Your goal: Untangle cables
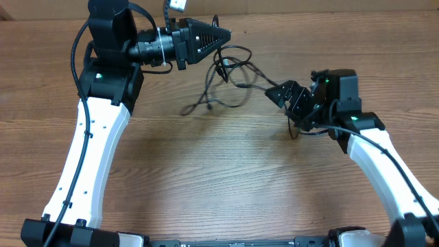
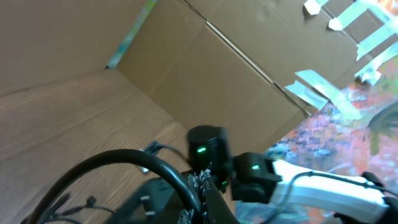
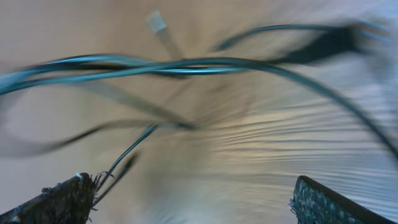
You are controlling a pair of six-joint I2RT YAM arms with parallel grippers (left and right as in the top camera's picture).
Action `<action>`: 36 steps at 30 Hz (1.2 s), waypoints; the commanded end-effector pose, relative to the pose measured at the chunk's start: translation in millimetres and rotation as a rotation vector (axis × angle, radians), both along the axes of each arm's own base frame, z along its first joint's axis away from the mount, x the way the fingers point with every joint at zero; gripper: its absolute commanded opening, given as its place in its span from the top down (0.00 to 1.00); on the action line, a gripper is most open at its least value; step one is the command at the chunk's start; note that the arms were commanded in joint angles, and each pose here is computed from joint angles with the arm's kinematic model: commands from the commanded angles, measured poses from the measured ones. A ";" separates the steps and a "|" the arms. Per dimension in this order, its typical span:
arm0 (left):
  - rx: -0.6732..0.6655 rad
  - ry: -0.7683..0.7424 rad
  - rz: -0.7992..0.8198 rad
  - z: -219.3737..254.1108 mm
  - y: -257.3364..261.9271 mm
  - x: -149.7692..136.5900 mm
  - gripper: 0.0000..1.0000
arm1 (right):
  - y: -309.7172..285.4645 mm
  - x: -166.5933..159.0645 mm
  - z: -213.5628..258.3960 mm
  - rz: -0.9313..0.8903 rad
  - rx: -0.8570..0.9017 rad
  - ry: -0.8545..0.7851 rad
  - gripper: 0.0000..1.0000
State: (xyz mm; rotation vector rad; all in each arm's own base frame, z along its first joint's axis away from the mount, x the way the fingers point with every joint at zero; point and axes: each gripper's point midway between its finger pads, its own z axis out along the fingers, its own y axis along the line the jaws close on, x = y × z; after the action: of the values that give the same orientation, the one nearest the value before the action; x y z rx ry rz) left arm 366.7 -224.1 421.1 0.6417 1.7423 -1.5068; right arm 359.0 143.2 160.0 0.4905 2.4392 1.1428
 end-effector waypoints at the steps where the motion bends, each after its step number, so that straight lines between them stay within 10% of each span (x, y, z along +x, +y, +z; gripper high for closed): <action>1: 0.014 -0.117 0.015 11.7 4.7 -1.2 0.96 | 30.4 -24.0 69.0 0.222 0.180 -0.179 0.00; 22: -0.050 0.008 -0.128 25.7 -42.5 -35.8 0.96 | 34.8 45.6 102.9 -0.049 -0.113 -0.582 0.00; 36: -0.120 -0.126 -0.353 82.7 -24.7 -86.8 0.96 | -79.4 65.4 18.1 -0.502 -0.486 -0.278 0.01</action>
State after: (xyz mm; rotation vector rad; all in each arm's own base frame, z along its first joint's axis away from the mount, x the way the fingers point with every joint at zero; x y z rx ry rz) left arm 299.0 -261.7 484.1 0.9594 1.4803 -1.7217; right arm 422.7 102.4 205.5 0.5562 2.0406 0.5444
